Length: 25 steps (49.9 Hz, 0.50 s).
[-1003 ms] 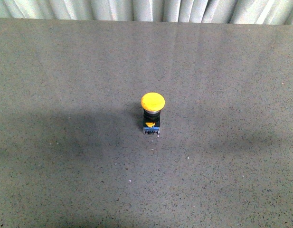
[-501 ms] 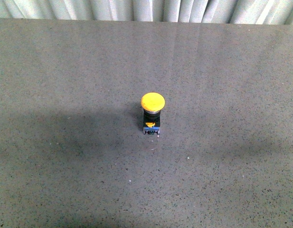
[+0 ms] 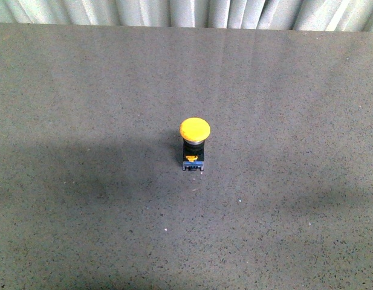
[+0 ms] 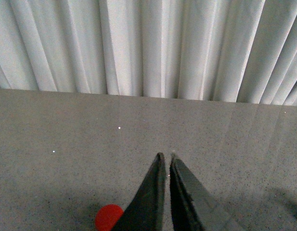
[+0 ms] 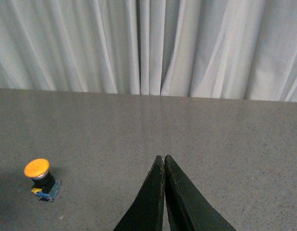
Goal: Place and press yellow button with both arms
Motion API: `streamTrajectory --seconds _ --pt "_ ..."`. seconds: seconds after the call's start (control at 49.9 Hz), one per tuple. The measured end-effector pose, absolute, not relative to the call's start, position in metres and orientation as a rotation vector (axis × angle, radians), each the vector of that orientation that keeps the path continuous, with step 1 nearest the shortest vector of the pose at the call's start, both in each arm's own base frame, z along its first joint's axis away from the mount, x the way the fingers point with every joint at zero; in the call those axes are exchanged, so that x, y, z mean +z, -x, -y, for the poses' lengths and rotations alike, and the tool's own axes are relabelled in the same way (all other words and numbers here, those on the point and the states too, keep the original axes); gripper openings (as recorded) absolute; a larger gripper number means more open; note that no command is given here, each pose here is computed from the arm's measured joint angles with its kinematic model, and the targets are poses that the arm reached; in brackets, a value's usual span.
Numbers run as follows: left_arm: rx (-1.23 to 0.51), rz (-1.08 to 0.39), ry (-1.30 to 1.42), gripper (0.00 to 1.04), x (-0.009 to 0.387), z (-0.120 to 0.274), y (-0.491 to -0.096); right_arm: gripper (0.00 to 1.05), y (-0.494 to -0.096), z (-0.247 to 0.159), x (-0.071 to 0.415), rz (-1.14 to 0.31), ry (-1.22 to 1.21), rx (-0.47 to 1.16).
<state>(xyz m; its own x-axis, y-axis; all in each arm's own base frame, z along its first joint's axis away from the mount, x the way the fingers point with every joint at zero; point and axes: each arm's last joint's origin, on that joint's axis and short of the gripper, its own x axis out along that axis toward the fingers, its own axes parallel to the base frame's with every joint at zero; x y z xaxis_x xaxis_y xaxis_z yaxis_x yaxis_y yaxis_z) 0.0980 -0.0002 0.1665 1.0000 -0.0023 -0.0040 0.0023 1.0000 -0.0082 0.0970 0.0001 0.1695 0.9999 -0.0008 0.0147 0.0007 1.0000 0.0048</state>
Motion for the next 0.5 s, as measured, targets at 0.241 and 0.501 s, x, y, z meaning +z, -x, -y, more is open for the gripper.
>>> streamTrajectory --seconds 0.241,0.501 --pt "-0.002 -0.004 0.008 0.65 0.1665 0.0002 -0.098 0.56 -0.097 -0.0001 0.1695 0.015 -0.004 0.0" --pt "-0.002 -0.004 0.006 0.95 0.1665 0.0002 -0.098 0.97 -0.097 -0.0001 0.1695 0.015 -0.004 0.0"
